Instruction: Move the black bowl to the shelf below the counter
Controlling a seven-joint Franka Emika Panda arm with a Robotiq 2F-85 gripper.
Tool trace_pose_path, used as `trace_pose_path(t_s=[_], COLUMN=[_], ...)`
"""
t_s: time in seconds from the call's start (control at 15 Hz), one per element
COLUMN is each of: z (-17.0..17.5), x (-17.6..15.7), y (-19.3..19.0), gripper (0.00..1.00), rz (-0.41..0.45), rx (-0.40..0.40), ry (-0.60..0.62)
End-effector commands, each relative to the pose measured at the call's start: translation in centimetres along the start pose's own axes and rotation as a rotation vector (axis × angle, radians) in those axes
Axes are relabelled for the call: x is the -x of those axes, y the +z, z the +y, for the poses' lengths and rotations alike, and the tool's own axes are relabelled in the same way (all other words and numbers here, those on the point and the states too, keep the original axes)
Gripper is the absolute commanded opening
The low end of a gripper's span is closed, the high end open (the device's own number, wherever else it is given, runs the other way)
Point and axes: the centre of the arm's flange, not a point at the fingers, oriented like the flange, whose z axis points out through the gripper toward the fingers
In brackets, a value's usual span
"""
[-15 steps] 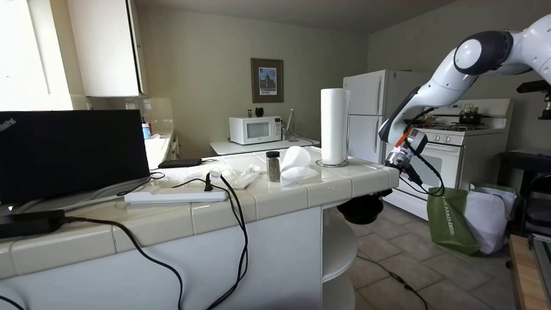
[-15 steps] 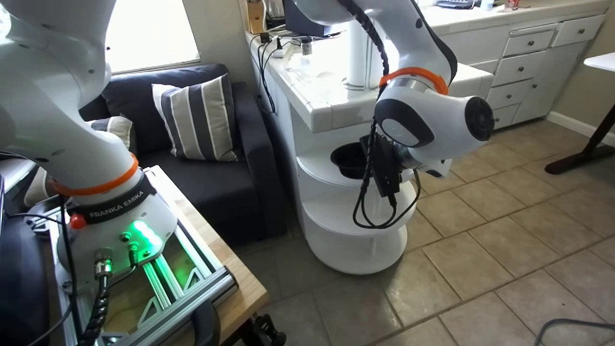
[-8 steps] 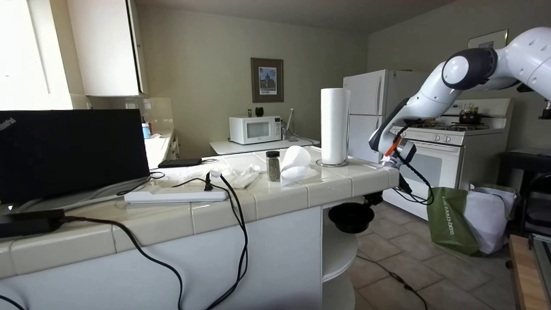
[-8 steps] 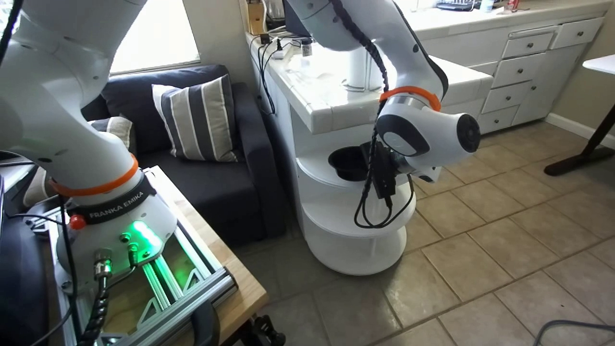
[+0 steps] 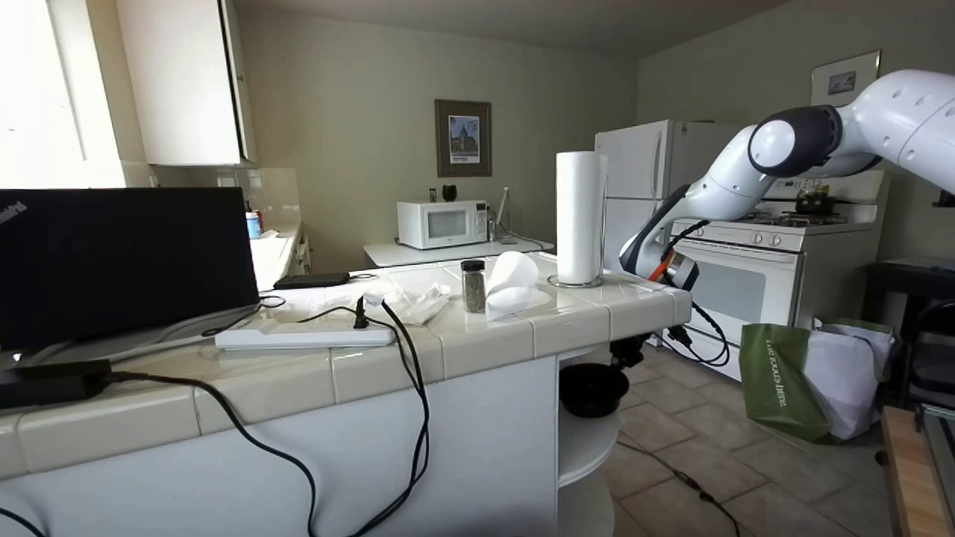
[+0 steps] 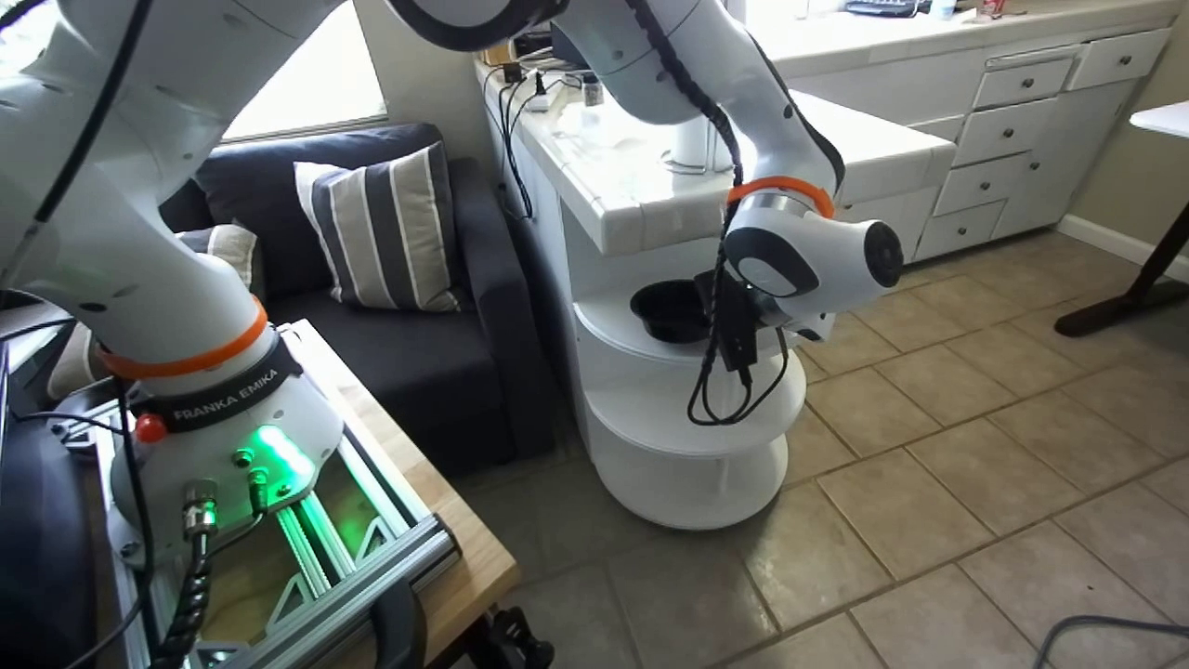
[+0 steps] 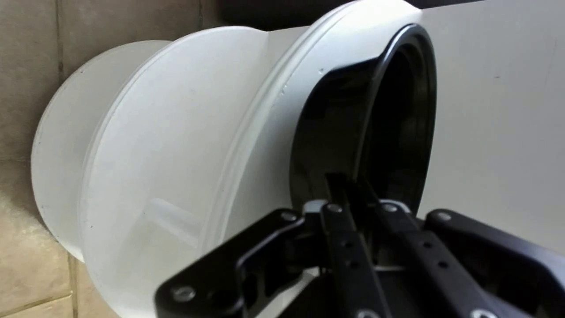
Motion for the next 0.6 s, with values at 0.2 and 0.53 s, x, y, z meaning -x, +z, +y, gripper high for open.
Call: trace_pose_path(t_s=[0.2,0.53], z=[0.1,0.7], x=[-1.6,-1.2], y=[4.2,1.6], gripper=[0.33,0.66], rz=[-0.065,-0.057], rx=[-0.048,-0.09], ry=[-0.019,-0.021])
